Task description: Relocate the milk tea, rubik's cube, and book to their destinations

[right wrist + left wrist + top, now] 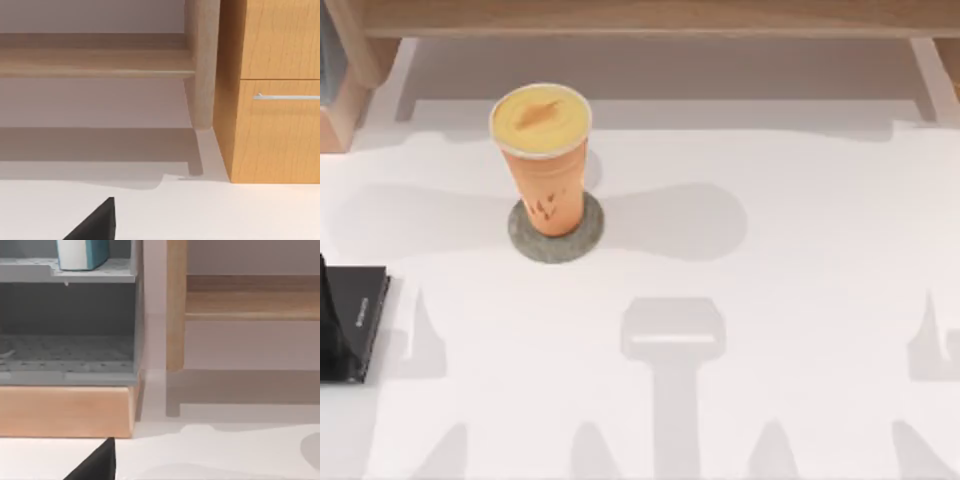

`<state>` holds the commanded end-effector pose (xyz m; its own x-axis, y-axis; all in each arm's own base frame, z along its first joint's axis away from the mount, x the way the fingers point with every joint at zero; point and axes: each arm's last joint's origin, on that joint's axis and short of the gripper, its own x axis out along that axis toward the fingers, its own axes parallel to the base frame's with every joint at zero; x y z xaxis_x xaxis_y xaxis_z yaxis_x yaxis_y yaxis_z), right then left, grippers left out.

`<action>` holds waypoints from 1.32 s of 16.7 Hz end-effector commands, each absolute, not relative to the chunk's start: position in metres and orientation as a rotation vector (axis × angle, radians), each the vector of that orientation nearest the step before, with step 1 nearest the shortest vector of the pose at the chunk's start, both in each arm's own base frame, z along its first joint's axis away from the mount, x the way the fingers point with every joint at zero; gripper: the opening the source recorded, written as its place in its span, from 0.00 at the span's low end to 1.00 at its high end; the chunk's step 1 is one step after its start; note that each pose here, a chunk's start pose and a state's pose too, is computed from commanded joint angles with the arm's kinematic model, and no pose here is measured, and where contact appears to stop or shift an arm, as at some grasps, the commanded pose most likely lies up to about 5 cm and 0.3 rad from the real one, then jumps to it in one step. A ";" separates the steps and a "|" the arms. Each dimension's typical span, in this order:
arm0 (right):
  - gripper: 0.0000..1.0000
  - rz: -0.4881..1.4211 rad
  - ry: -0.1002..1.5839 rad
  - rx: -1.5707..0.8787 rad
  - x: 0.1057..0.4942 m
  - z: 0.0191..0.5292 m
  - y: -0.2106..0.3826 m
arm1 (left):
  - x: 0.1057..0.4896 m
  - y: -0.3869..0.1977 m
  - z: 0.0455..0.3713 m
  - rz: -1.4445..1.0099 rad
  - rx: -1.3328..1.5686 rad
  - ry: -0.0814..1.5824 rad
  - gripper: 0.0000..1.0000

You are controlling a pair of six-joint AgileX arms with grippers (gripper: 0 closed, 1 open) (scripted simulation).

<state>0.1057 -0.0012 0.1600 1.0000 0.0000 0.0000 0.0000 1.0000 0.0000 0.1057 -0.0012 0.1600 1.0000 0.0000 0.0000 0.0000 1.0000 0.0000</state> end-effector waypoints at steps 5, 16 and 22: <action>1.00 -0.015 0.069 -0.036 0.106 0.168 -0.003 | 0.106 -0.001 0.160 0.000 0.000 0.000 1.00; 1.00 0.022 1.019 -0.278 0.175 0.212 -0.036 | 0.106 -0.001 0.160 0.000 0.000 0.000 1.00; 1.00 0.187 1.428 -0.288 0.227 0.210 -0.067 | 0.106 -0.001 0.160 0.000 0.000 0.000 1.00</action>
